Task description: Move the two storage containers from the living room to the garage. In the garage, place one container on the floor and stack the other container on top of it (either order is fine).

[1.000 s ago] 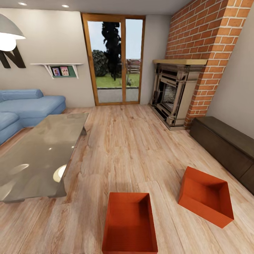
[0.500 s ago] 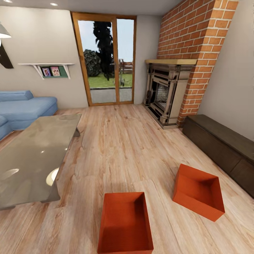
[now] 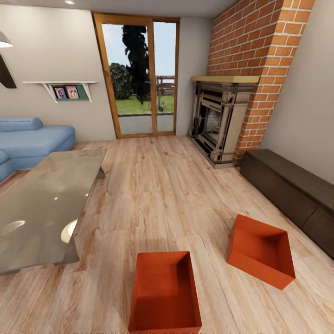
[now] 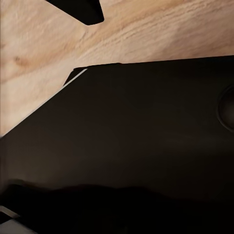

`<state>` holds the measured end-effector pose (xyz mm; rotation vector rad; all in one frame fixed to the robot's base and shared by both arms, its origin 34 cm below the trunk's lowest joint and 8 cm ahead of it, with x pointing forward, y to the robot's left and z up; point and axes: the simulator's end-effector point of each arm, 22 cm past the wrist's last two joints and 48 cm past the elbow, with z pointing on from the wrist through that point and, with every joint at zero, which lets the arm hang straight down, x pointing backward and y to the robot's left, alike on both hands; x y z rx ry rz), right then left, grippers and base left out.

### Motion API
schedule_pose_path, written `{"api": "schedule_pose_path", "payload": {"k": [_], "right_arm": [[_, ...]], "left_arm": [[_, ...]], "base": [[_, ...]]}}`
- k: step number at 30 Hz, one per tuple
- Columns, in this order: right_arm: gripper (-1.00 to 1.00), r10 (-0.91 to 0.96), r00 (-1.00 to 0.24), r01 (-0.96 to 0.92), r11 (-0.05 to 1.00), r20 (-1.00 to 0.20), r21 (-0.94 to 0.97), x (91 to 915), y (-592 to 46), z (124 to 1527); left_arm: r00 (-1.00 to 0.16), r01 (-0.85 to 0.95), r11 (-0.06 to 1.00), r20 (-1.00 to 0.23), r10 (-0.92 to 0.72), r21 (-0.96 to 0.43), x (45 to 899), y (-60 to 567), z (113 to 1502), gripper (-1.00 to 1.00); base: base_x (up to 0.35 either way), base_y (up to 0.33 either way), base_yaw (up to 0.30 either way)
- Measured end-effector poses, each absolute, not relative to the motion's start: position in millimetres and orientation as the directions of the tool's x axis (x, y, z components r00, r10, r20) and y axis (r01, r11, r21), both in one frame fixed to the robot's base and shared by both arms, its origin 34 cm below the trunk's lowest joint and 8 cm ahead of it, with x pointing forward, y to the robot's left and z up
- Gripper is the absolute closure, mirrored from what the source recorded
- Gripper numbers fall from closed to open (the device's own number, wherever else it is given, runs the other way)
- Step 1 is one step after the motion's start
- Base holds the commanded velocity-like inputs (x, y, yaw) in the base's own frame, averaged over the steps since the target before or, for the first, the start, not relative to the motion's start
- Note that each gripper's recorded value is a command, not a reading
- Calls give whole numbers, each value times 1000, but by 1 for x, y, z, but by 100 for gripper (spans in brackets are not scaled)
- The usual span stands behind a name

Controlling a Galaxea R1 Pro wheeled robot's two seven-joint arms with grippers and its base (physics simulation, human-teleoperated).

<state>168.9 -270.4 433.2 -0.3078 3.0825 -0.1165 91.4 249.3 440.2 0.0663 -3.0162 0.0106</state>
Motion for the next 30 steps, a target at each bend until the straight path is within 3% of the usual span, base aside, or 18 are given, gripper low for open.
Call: {"api": "schedule_pose_path", "payload": {"k": [30], "right_arm": [[-100, -199, -980, -200, 977, 24, -72, 148, -273, 432]], "left_arm": [[-984, -44, 999, 172, -43, -2, 73, 249, 443, -100]], "base": [[0, 0, 0]]}}
